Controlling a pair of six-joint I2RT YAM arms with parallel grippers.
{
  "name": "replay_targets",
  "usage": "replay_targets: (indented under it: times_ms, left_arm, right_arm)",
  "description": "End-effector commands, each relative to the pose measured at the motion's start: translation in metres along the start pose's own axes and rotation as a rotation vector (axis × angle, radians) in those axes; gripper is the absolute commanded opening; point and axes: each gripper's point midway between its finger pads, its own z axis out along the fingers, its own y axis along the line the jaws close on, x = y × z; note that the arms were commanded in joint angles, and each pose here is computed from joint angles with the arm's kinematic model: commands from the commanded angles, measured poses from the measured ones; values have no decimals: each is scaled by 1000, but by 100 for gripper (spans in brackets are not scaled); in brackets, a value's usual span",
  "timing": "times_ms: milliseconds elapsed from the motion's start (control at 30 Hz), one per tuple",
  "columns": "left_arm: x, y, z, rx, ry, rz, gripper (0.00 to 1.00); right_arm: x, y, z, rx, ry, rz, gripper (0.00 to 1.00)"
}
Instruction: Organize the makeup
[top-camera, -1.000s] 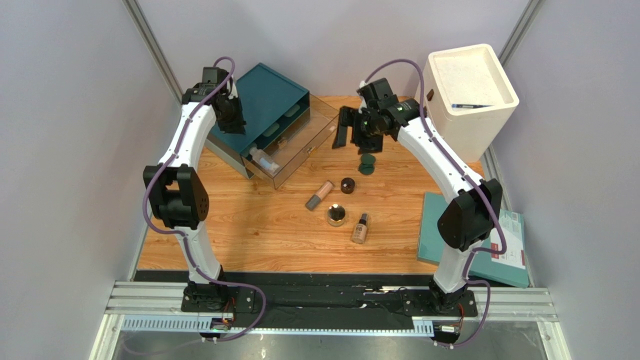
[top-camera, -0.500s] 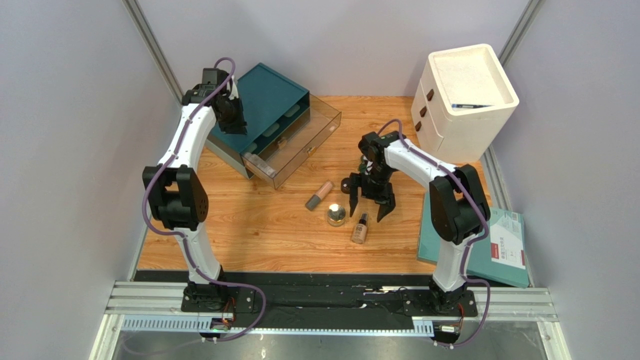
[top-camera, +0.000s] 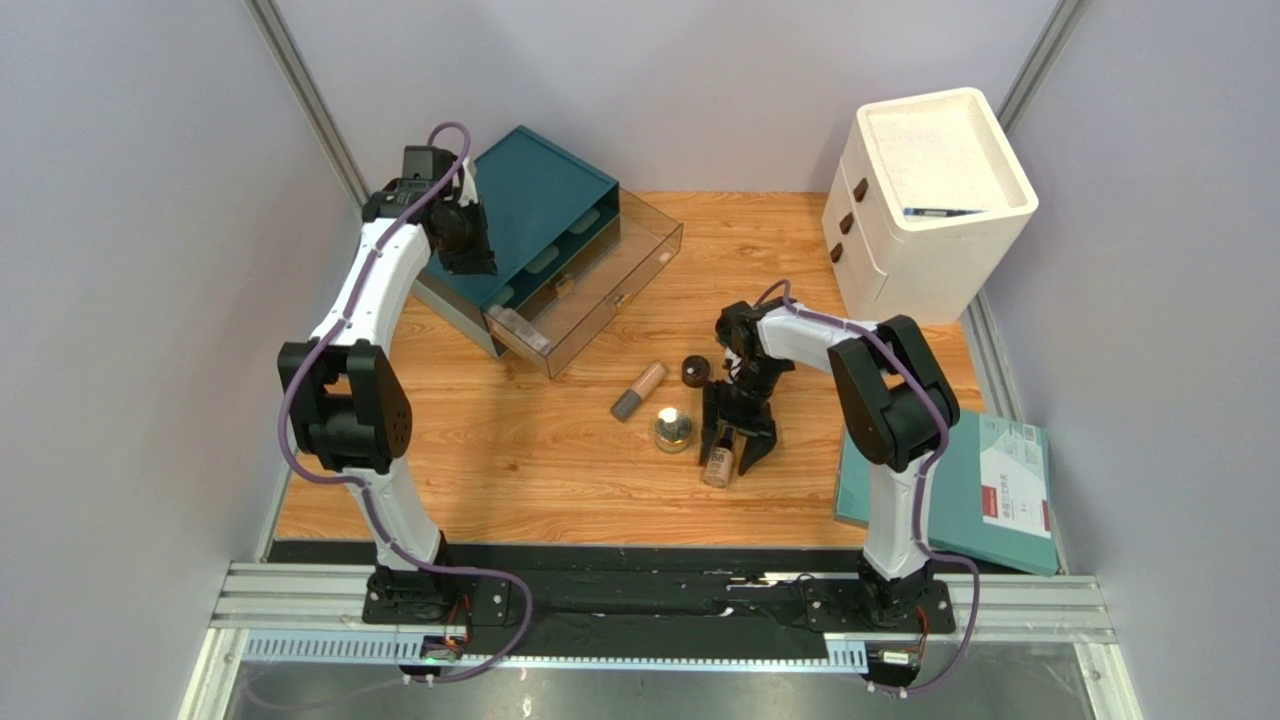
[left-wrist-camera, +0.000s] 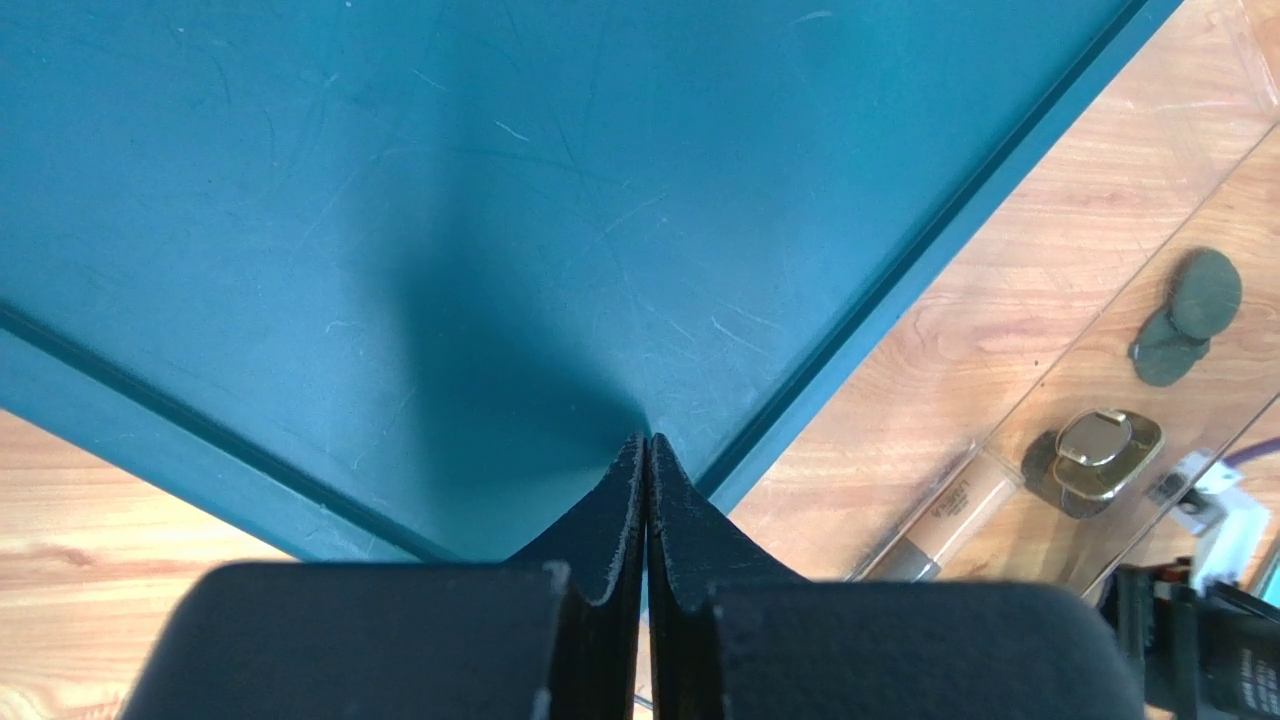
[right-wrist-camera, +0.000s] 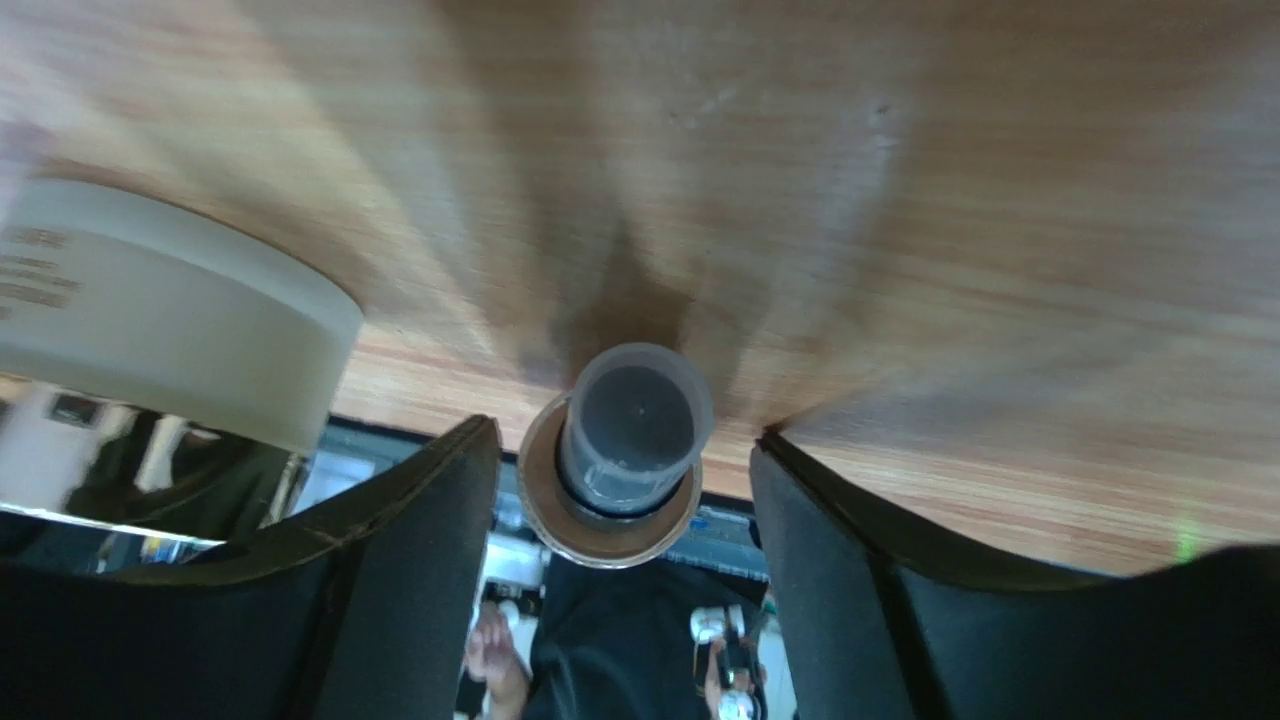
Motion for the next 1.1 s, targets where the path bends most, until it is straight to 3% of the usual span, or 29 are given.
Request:
replay_targets:
  times_ms: [0,33,133,333,667,867,1000,1067]
  left_arm:
    - [55,19,6,-69,197,5,0]
    - [54,18,4,-66,191,4,0]
    - [54,18,3,-67,188,1,0]
    - [53,17,2,-66,186,-6,0]
    - [57,22,4,-82,198,-16,0]
    - [55,21,5,-75,196,-39,0]
    - [54,21,6,-74,195,-42,0]
    - [55,22,5,-78,197,-40,0]
  right_arm:
    - [-13,3,15,-21,-26,-20,48]
    - [-14,1,16,-8,-32,-22,26]
    - [-15,0,5,8,-76,-34,1]
    - [-26,23,-55,-16,-226,-118,0]
    - [-93,168,-200,-451,-643,-343,0]
    - [-119,243,-237,-797,-690,-349,0]
    - [-145,276,-229,-827,-670,-372,0]
    - [-144,294,-248,-881,-692,-388,0]
